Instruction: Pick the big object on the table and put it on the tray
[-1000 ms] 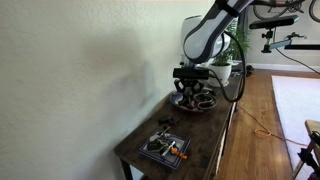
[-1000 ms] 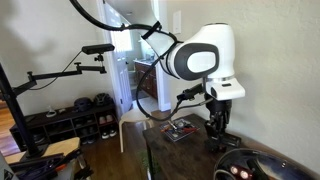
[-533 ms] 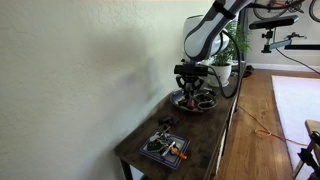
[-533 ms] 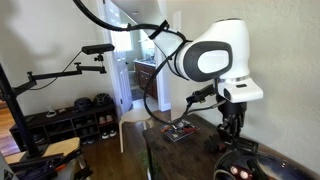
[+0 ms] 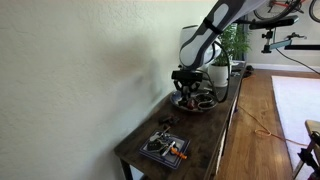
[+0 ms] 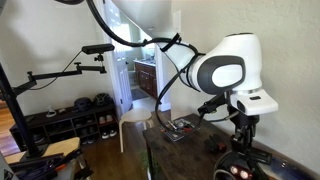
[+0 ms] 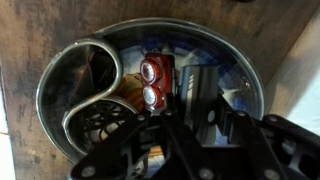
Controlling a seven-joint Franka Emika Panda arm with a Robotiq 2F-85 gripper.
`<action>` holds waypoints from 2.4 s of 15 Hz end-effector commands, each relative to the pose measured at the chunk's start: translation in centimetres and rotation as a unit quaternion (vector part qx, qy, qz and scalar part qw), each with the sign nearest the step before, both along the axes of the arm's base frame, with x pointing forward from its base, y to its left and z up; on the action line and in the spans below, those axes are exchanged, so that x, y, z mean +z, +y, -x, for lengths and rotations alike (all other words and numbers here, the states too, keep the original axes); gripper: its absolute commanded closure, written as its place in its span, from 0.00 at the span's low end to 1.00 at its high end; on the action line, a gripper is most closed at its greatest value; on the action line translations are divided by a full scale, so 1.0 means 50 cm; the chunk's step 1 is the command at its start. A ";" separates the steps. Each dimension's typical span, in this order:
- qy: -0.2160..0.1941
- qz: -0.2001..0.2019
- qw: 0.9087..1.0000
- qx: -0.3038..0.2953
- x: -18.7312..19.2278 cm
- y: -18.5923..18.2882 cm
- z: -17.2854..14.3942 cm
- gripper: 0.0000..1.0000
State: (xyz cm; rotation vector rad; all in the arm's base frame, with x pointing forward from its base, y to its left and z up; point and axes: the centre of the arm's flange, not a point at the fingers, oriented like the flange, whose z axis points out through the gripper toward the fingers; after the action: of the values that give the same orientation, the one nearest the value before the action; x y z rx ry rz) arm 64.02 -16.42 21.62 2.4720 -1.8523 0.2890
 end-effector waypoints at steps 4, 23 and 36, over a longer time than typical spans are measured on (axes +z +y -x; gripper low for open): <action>-0.018 0.011 1.000 0.013 -0.043 -0.029 -0.047 0.85; -0.028 -0.002 0.998 0.050 0.010 0.035 0.001 0.00; -0.010 -0.034 0.993 0.110 0.123 0.125 0.025 0.00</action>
State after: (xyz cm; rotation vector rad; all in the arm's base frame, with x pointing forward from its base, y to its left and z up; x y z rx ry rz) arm 62.73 -10.14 27.81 2.7336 -1.6240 0.2615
